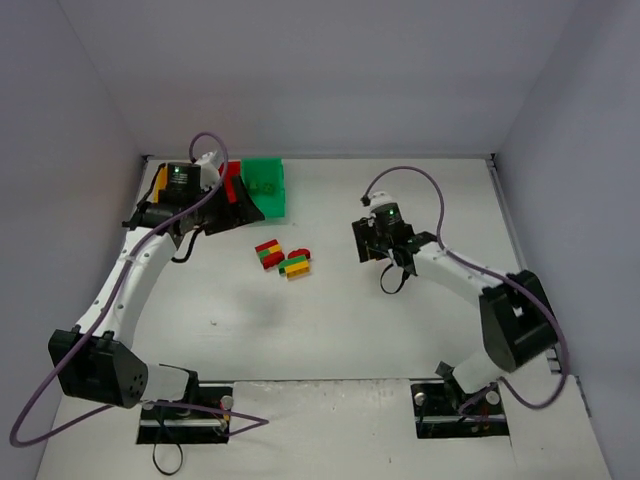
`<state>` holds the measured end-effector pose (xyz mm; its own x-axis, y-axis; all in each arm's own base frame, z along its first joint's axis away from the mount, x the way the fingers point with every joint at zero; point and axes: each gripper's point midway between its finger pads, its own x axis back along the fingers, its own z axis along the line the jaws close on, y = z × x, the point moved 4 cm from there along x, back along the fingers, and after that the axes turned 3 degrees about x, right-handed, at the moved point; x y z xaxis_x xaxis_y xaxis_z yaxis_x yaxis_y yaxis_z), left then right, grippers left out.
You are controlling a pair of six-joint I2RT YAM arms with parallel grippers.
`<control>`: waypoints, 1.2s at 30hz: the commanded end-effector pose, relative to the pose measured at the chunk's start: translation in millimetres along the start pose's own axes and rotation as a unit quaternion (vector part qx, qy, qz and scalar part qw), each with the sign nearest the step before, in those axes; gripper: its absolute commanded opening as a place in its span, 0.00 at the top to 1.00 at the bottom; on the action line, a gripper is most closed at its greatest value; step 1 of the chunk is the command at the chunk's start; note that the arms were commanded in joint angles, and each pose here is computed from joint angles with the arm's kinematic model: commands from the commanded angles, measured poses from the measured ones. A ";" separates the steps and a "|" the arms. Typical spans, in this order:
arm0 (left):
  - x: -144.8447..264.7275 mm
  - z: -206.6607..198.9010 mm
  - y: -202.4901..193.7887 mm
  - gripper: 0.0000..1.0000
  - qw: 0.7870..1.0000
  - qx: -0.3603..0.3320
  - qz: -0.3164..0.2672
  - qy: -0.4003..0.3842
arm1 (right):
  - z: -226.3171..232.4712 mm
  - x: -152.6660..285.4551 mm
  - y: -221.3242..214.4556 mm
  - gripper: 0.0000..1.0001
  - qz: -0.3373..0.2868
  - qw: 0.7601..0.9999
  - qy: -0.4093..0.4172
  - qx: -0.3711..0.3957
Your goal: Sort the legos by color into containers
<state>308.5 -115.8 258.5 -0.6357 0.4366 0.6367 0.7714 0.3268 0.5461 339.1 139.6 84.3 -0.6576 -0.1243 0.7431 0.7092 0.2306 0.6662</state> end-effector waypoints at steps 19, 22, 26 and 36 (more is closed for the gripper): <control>12.3 -168.3 -43.3 0.27 0.962 -0.074 0.093 -0.246 | 128.2 183.5 102.2 0.99 -0.331 0.862 0.332 0.190; 5.0 -165.8 -52.5 0.27 0.966 -0.074 0.107 -0.225 | 130.4 189.3 105.2 0.98 -0.339 0.856 0.341 0.193; -6.1 -163.0 -64.7 0.27 0.969 -0.065 0.127 -0.202 | 130.2 193.1 107.6 0.98 -0.345 0.853 0.340 0.195; -20.8 -169.4 -73.9 0.36 0.966 -0.038 0.150 -0.209 | 129.5 197.7 111.8 0.97 -0.358 0.849 0.339 0.190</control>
<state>257.4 -280.7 268.7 -0.2758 0.7548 0.5952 0.9289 0.0501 0.3669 253.8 257.9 241.1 -0.4889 -0.8231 0.2890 0.1254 0.2615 0.9570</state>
